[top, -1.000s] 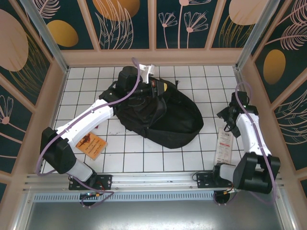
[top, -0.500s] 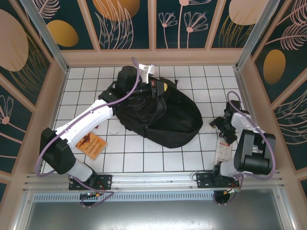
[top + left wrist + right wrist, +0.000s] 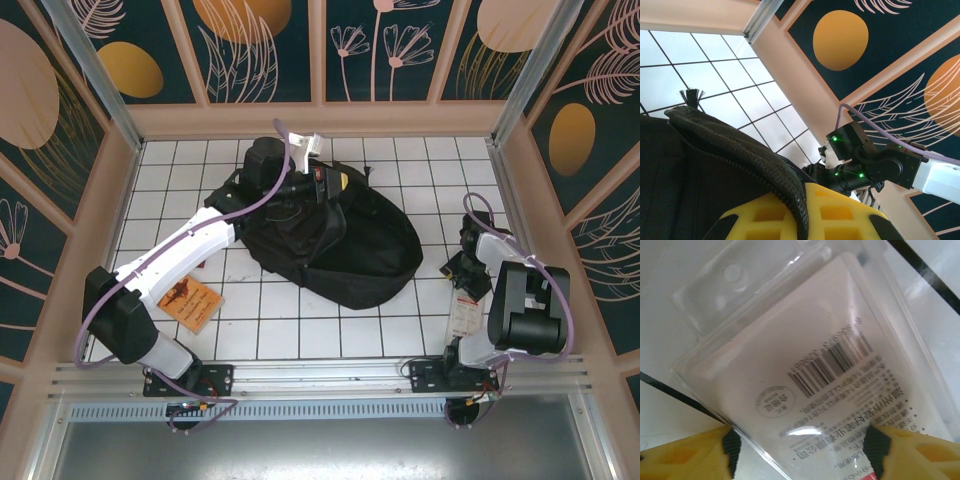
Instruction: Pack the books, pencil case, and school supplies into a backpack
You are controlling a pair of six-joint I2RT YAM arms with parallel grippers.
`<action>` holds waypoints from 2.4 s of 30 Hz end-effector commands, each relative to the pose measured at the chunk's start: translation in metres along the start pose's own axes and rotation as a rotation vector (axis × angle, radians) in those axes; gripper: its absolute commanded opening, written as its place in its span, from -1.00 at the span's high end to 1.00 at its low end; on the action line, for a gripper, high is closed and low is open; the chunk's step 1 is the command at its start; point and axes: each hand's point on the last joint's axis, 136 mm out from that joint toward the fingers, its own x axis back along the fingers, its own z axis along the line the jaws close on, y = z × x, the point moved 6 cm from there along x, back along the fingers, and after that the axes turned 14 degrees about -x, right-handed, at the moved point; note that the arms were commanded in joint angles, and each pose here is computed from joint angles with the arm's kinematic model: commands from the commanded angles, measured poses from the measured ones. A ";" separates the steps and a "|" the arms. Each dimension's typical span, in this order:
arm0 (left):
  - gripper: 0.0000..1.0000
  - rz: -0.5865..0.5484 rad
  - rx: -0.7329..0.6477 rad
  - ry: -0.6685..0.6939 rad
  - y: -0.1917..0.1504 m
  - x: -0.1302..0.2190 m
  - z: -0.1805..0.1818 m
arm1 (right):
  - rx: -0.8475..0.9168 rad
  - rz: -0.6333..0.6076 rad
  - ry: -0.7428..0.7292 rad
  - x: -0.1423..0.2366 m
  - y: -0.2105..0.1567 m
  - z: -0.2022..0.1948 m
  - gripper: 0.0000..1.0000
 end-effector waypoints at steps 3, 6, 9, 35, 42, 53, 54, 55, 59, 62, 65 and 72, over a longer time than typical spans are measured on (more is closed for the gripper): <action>1.00 -0.118 -0.094 -0.048 0.033 0.020 -0.019 | -0.033 0.209 0.160 -0.029 -0.031 0.021 -0.17; 1.00 -0.114 -0.090 -0.045 0.032 0.019 -0.018 | -0.041 0.214 0.189 -0.023 -0.031 0.027 -0.09; 1.00 -0.115 -0.092 -0.044 0.032 0.020 -0.018 | -0.054 0.228 0.221 -0.019 -0.030 0.034 -0.02; 1.00 -0.115 -0.093 -0.051 0.033 0.022 -0.017 | 0.244 -0.081 0.025 0.019 0.009 0.047 -0.86; 1.00 -0.129 -0.108 -0.046 0.036 0.028 -0.020 | 0.146 -0.169 0.209 0.050 0.028 0.032 -0.87; 1.00 -0.146 -0.116 -0.058 0.040 0.035 -0.026 | -0.217 0.079 0.273 0.004 0.053 -0.011 -0.97; 1.00 -0.148 -0.118 -0.057 0.040 0.036 -0.027 | -0.212 0.082 0.282 0.002 0.053 -0.010 -0.97; 1.00 -0.149 -0.119 -0.059 0.041 0.036 -0.027 | -0.205 0.083 0.294 -0.001 0.051 -0.009 -0.98; 1.00 -0.145 -0.116 -0.063 0.040 0.035 -0.027 | -0.183 0.136 0.351 -0.011 0.040 -0.005 -0.97; 1.00 -0.145 -0.115 -0.065 0.041 0.034 -0.026 | -0.144 0.219 0.416 -0.017 0.023 0.006 -0.98; 1.00 -0.146 -0.114 -0.068 0.041 0.034 -0.026 | -0.088 0.278 0.439 -0.017 0.002 0.019 -0.97; 1.00 -0.141 -0.105 -0.071 0.040 0.032 -0.024 | 0.015 0.311 0.520 0.025 -0.031 0.052 -0.98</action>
